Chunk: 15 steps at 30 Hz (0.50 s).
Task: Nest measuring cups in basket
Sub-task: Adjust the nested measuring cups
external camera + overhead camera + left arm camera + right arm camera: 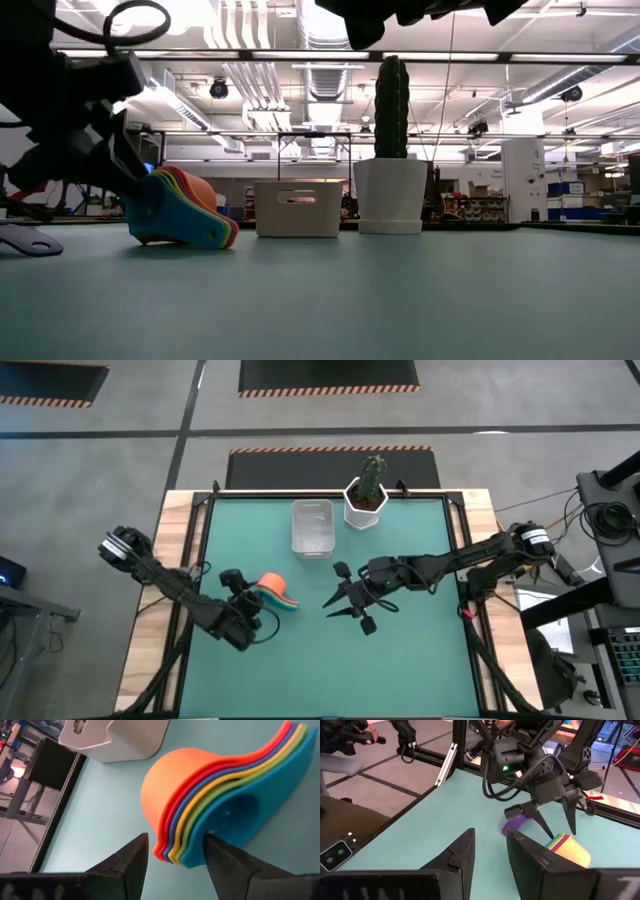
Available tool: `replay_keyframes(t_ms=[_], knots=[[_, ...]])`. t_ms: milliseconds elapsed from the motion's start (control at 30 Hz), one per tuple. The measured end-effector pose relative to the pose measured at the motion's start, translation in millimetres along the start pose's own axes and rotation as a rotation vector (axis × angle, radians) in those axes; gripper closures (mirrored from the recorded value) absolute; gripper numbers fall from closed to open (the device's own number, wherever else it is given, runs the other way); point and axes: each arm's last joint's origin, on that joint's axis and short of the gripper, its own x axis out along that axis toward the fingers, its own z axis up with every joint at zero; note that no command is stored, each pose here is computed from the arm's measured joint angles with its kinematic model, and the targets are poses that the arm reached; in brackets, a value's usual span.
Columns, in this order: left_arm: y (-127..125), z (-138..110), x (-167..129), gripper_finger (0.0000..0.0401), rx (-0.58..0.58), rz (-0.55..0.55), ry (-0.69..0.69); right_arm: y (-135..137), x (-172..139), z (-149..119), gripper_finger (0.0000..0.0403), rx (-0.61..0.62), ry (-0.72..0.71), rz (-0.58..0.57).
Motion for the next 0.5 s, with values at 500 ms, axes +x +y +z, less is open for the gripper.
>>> replay_keyframes(t_ms=[500], knots=[[2.7,-3.4,21.0,0.0254,-0.12,0.026,-0.026,-0.4,-0.2,-2.4,0.0303,0.006,0.022,0.001]])
